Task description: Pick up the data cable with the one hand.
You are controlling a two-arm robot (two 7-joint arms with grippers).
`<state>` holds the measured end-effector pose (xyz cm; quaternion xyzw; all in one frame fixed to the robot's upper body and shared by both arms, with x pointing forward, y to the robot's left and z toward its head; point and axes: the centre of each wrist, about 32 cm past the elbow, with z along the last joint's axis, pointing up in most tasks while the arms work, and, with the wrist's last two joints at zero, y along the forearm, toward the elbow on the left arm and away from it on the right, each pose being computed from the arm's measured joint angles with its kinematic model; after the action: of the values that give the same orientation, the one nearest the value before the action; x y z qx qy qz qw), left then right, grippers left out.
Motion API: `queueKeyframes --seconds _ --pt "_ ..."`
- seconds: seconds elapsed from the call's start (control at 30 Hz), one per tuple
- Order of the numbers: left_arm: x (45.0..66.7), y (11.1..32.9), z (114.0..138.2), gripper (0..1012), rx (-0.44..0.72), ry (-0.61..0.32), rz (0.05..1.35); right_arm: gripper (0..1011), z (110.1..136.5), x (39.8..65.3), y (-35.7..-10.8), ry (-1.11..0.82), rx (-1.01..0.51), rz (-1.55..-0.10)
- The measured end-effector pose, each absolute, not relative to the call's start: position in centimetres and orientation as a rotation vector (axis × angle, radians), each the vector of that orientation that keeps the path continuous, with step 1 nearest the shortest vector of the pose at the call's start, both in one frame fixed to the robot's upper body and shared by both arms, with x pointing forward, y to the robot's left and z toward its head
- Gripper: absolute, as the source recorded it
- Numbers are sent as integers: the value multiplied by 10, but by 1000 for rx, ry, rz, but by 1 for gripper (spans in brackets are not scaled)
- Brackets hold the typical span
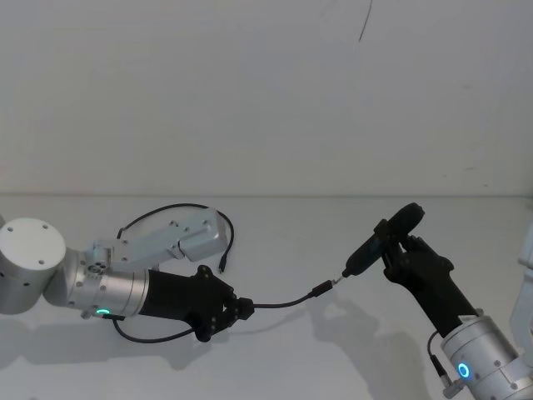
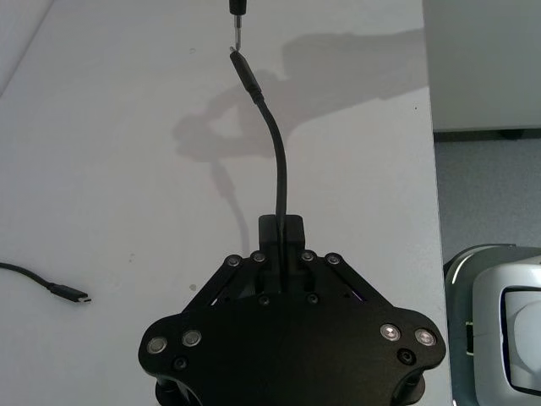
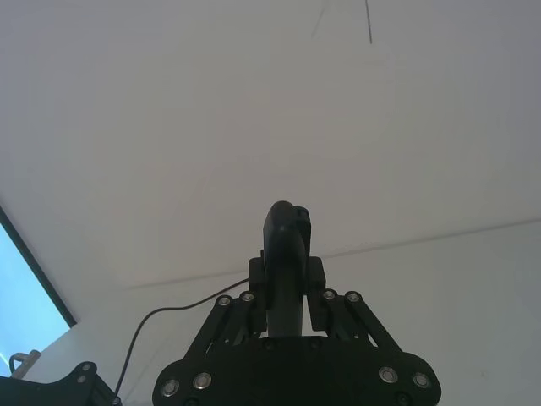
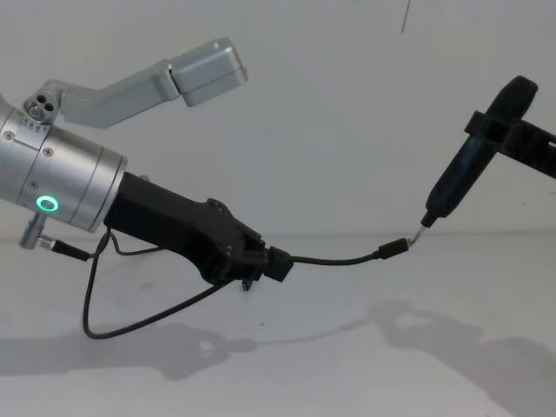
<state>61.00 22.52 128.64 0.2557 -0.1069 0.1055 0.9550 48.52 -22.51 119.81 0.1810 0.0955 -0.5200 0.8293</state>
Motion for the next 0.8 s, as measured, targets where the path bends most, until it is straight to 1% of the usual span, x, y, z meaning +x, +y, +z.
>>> queueKeyframes --seconds 0.8 --pt "610 225 1286 50 519 -217 214 263 1198 487 -224 205 384 -1094"
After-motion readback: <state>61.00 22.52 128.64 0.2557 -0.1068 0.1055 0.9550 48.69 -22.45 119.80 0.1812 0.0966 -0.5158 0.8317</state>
